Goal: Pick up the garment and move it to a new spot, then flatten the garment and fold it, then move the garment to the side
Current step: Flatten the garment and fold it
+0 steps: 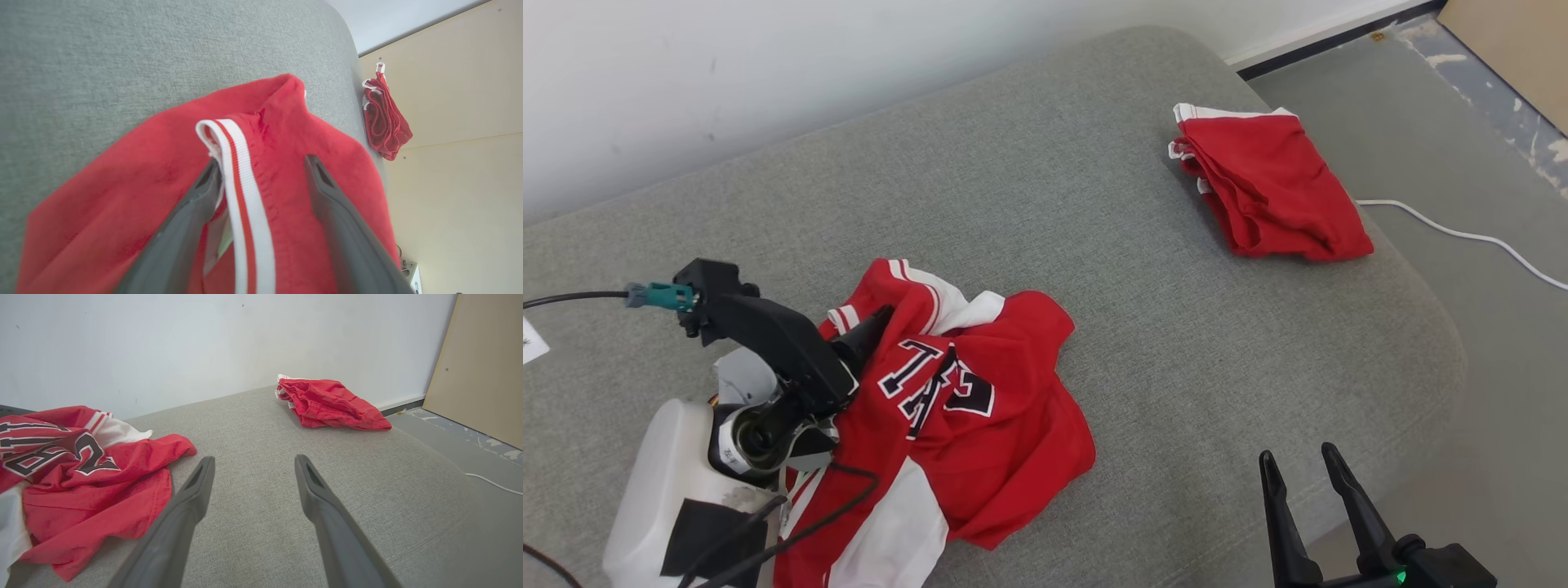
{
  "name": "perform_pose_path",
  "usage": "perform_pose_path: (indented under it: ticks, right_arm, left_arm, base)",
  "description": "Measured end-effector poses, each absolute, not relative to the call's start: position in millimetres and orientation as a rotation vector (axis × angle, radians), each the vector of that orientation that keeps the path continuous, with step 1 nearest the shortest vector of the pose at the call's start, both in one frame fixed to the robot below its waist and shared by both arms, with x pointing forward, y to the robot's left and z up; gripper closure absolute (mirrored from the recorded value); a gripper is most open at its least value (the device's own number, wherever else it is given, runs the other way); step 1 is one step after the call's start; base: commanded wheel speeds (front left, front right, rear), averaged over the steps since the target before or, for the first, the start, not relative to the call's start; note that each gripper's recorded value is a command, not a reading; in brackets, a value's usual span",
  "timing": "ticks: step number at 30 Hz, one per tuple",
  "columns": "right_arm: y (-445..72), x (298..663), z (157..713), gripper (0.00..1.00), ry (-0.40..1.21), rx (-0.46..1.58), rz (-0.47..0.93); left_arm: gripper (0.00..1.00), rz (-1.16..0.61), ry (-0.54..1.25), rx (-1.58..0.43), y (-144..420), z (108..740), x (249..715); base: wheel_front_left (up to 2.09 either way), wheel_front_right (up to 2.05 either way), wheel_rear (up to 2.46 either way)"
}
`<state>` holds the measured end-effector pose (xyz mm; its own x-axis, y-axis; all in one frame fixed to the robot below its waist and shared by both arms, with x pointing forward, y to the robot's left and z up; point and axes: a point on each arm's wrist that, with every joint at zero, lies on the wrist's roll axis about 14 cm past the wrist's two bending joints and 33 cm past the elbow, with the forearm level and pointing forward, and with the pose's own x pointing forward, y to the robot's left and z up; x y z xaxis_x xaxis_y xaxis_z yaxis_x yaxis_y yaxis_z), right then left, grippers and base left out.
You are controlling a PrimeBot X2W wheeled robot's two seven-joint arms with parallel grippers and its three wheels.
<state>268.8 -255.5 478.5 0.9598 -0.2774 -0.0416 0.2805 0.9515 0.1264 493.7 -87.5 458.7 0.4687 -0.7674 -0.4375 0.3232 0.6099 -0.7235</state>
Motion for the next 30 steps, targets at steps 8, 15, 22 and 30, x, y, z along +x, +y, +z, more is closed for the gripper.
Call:
perform_pose_path:
  ticks: [8,15,22,30]
  right_arm:
    - [-254,274,480,0.00,0.018,0.135,-0.271]
    - [-250,282,480,0.00,0.015,0.140,-0.250]
    - [-245,287,482,0.00,0.003,0.145,-0.227]
    - [-242,286,486,0.00,-0.014,0.143,-0.211]
  left_arm:
    - [1.00,-0.758,0.676,-0.613,-95,487,504]
    - [1.00,-0.837,0.233,-0.614,-115,593,529]
    - [1.00,-0.985,-0.222,-0.637,-136,730,503]
    - [1.00,-1.000,-0.588,-0.768,-113,823,470]
  base:
    - [0.00,0.00,0.00]
    - [0.00,0.00,0.00]
    - [0.00,0.00,0.00]
    - [0.00,0.00,0.00]
